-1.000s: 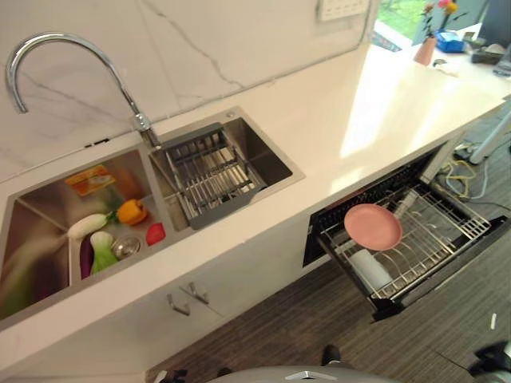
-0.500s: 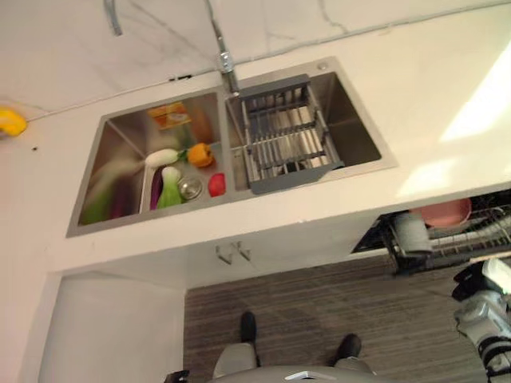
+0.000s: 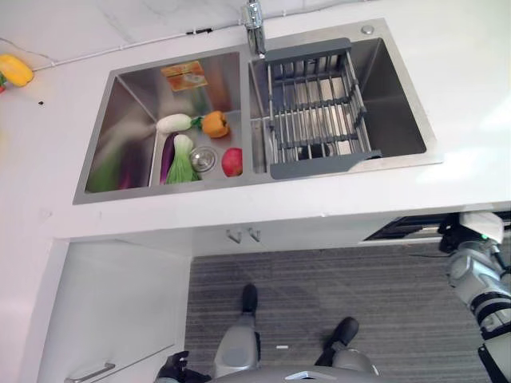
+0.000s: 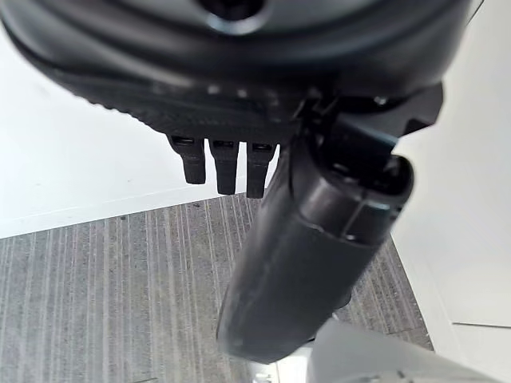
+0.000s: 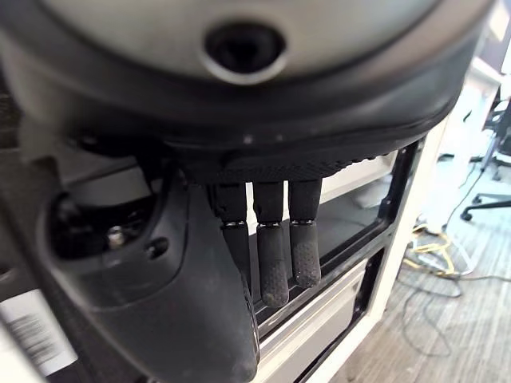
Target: Place the dishes in the dishwasher.
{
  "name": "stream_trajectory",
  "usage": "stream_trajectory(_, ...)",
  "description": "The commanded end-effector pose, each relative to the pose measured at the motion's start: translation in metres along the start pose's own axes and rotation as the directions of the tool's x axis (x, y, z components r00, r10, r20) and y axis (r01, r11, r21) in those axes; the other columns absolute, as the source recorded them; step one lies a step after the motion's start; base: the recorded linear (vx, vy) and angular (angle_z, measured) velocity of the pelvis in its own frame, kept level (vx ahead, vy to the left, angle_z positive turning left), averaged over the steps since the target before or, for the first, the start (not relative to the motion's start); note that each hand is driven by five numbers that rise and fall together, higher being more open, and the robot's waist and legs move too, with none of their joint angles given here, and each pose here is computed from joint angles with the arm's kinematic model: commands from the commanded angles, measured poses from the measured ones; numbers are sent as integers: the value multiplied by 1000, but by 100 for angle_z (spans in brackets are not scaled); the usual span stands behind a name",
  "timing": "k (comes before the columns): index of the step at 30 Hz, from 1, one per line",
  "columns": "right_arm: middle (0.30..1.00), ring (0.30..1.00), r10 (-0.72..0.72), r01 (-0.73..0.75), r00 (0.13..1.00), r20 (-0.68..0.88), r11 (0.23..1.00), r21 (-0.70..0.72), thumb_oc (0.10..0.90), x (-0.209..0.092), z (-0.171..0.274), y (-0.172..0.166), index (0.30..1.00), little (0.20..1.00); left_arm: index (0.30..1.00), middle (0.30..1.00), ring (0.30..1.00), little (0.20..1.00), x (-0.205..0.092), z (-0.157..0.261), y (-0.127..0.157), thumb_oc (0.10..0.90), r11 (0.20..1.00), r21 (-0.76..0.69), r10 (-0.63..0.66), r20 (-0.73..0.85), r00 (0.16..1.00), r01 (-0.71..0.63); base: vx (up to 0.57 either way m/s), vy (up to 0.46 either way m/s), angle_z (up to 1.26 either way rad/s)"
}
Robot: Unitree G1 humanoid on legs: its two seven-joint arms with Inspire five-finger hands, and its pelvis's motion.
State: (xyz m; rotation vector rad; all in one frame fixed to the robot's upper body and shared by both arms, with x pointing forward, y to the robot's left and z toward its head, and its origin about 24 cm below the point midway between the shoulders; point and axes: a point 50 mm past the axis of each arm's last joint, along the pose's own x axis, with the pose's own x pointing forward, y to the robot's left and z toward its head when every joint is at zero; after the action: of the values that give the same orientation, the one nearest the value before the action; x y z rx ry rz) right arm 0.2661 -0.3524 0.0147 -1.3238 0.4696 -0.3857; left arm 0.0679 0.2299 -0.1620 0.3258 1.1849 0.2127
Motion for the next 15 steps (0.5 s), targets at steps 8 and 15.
stream_trajectory(8, 900, 900, 313, -249, 945, -96, 877, 411, 800, -87, -3, 111, 900, 900, 900, 900, 900, 900, 6, -2, 33, 800, 995, -38, 88, -57, 994, -91, 68, 129, 0)
stream_trajectory(15, 900, 900, 636, -398, 672, -380, 742, 540, 800, -167, -59, 170, 900, 900, 900, 900, 900, 900, 3, -22, 23, 800, 998, -68, 6, -181, 983, -18, 38, 249, -25)
